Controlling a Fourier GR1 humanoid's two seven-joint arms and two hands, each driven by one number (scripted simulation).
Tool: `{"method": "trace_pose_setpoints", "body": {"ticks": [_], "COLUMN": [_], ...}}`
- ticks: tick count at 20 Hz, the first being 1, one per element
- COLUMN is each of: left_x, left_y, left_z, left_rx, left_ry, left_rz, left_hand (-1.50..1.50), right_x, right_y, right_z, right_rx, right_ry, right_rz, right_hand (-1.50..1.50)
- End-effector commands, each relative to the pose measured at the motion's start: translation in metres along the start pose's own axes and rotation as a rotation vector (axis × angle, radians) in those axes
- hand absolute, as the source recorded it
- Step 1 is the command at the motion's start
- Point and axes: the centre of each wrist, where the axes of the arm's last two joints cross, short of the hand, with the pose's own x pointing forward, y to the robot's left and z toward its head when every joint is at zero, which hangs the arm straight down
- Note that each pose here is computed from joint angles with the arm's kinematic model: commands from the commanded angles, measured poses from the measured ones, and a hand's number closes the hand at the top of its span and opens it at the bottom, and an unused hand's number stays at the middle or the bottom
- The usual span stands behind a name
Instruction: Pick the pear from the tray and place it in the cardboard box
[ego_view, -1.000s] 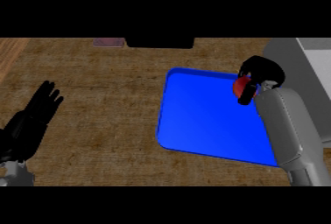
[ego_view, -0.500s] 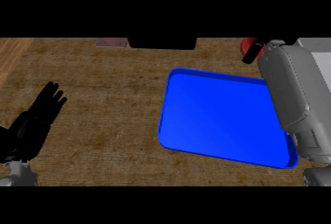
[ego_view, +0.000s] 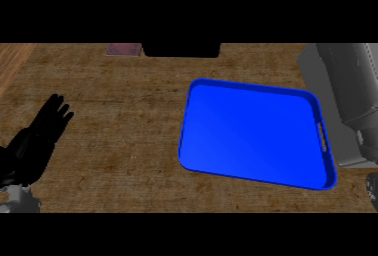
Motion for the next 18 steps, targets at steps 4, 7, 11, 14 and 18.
{"method": "trace_pose_setpoints", "body": {"ticks": [4, 7, 11, 14, 18], "left_x": [0.016, 0.009, -0.004, -0.013, -0.001], "left_y": [-0.003, 0.012, -0.003, 0.004, -0.007], "left_z": [-0.002, 0.003, 0.008, -0.003, -0.001], "left_rx": [0.001, -0.004, -0.012, 0.024, -0.005], "left_ry": [-0.004, 0.002, 0.002, 0.004, -0.001], "left_rz": [0.0, 0.002, -0.002, -0.024, -0.009], "left_hand": [0.0, 0.0, 0.0, 0.0, 0.0], "right_x": [-0.018, -0.041, -0.071, -0.094, -0.13], "right_y": [-0.032, -0.045, -0.011, -0.021, -0.009], "right_z": [-0.028, -0.046, -0.053, -0.067, -0.08], "right_rx": [-0.116, -0.109, -0.082, -0.077, -0.094], "right_ry": [0.129, 0.162, 0.154, 0.122, 0.13], "right_rz": [-0.001, -0.004, 0.086, 0.05, 0.039], "right_hand": [1.5, 1.5, 1.5, 1.5, 1.5]}}
